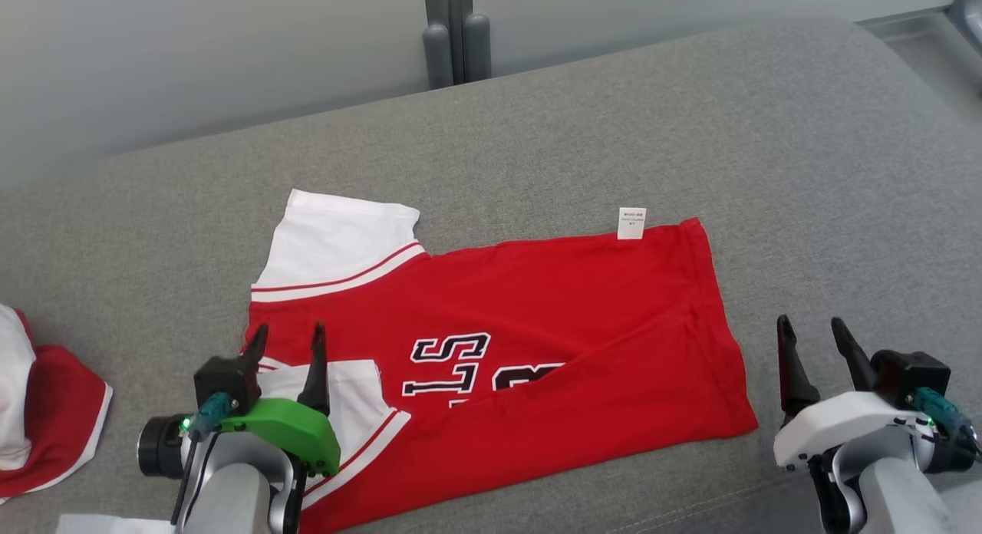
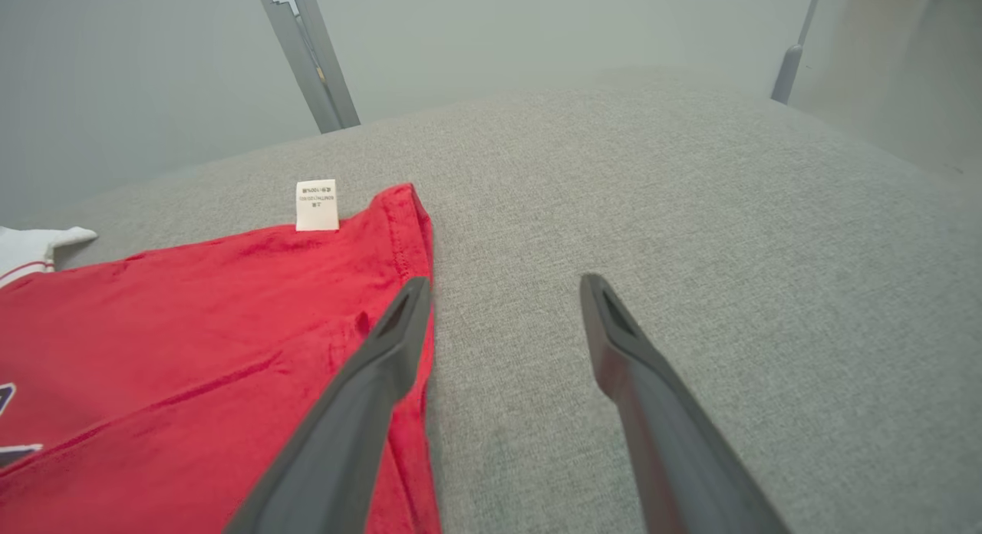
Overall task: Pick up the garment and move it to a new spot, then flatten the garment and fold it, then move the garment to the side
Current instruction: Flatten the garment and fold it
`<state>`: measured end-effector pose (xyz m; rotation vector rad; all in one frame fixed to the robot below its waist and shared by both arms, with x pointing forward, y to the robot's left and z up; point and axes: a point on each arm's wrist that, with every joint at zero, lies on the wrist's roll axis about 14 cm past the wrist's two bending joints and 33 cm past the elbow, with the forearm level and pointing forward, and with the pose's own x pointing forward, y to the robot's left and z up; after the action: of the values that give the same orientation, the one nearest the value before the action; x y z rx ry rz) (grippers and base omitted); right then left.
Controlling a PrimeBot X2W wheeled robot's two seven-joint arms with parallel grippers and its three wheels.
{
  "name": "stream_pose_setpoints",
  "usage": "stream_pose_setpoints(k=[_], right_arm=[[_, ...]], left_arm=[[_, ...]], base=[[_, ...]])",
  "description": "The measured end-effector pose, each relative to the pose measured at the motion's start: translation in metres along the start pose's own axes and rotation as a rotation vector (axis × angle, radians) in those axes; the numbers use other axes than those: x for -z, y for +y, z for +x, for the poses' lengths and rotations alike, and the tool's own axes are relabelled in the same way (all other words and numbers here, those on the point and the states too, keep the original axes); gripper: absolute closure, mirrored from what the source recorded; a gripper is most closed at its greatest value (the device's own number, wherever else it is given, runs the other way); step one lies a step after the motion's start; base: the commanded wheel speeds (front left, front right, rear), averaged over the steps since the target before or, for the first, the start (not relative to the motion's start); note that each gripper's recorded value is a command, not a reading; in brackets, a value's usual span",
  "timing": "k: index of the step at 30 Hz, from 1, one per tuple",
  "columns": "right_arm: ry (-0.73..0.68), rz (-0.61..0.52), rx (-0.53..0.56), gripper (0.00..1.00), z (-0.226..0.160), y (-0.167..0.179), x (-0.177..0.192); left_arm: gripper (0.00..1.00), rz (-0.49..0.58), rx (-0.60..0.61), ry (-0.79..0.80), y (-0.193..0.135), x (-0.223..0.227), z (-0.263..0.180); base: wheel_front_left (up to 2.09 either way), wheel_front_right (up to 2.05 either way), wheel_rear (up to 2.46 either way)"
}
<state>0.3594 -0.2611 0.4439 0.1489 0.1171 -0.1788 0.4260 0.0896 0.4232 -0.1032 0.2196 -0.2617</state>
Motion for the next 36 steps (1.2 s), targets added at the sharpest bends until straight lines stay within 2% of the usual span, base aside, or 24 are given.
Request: stream_pose_setpoints(k=[8,14,21,32,33,34,35,36], right_arm=[[-0.048,-0.029,-0.057,0.00,0.045,0.023,-0.021],[-0.025,-0.058,-0.099,0.00,0.079,0.038,-0.018],[0.060,-0.062,-0.139,0.00,0.109,0.055,0.008],[0.162,-0.069,-0.174,0.00,0.134,0.070,0.042],[0.171,-0.068,-0.181,0.16,0.134,0.072,0.045],[0.177,-0.066,-0.184,0.53,0.134,0.074,0.048],[0.181,-0.065,-0.186,0.70,0.135,0.075,0.050],[0.182,-0.065,-0.188,0.96,0.135,0.075,0.050]], left_arm=[[0.00,0.022,0.000,-0.034,0.012,-0.016,0.031],[0.00,0.029,-0.005,-0.055,0.023,-0.028,0.060],[0.00,0.024,-0.023,-0.036,0.037,-0.024,0.081],[0.00,0.020,-0.018,0.020,0.042,-0.001,0.091],[0.00,0.020,-0.019,0.019,0.042,-0.001,0.092],[0.00,0.020,-0.020,0.019,0.043,-0.001,0.093],[0.00,0.020,-0.021,0.019,0.044,-0.001,0.094],[0.00,0.020,-0.021,0.019,0.045,-0.001,0.095]], base=[[0.00,0.00,0.00],[0.00,0.00,0.00],[0.00,0.00,0.00],[0.00,0.00,0.00],[0.00,0.00,0.00],[0.00,0.00,0.00],[0.00,0.00,0.00],[0.00,0.00,0.00]])
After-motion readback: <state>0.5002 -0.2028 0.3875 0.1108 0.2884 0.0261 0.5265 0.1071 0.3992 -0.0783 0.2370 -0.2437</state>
